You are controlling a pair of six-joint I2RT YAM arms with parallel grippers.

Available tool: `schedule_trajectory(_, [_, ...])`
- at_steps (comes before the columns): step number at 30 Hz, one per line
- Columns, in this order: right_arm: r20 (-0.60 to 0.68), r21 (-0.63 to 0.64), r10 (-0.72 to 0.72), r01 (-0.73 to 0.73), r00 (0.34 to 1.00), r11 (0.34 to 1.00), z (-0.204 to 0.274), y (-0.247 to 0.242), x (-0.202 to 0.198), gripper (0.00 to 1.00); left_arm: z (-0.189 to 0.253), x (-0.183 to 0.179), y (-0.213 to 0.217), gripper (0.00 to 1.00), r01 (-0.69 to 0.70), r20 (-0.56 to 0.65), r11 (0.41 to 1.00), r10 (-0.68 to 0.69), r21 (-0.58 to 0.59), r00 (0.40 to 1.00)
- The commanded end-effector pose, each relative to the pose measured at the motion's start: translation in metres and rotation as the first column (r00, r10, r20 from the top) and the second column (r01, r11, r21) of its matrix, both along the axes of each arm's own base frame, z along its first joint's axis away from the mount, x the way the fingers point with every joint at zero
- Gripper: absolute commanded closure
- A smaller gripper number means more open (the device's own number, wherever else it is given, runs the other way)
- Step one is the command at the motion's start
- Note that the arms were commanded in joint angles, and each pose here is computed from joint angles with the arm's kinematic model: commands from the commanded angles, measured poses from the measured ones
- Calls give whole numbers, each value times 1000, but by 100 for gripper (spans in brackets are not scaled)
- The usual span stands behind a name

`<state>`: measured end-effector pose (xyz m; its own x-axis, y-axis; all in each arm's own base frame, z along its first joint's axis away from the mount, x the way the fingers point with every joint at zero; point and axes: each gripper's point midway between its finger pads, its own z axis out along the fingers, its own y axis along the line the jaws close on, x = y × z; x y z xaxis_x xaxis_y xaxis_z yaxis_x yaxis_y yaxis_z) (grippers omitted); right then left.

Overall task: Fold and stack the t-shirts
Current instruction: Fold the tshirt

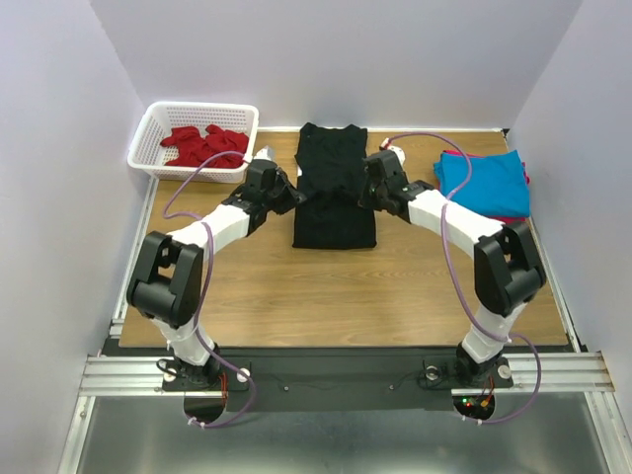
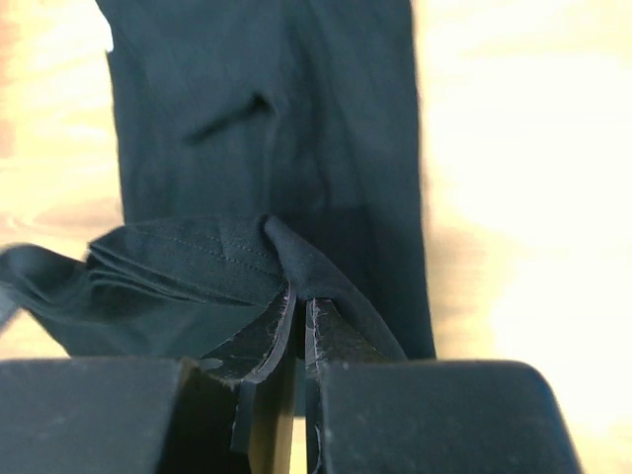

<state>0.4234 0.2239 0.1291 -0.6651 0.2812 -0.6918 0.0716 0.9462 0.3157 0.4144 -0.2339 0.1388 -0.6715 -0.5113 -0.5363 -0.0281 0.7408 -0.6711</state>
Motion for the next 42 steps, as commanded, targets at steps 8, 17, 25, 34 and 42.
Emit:
schedule_trajectory(8, [21, 44, 60, -61, 998, 997, -5, 8, 54, 100, 0, 47, -3, 100, 51, 53, 999, -52, 16, 997])
schedule_trajectory(17, [-7, 30, 60, -60, 998, 998, -28, 3, 76, 83, -22, 64, 0, 100, 27, 12, 998, -28, 60, 1000])
schedule_trajectory(25, [38, 54, 112, -114, 993, 992, 1, 6, 72, 34, 5, 58, 3, 19, 22, 45, 998, -25, 56, 999])
schedule_trajectory(34, [-8, 85, 183, -182, 983, 980, 1, -5, 13, 0, -9, -4, 17, 2, 46, -12, 998, -46, 37, 999])
schedule_trajectory(42, [-183, 167, 173, -143, 968, 976, -49, -17, -55, 6, -49, -53, 25, 2, 47, -89, 999, -47, 5, 995])
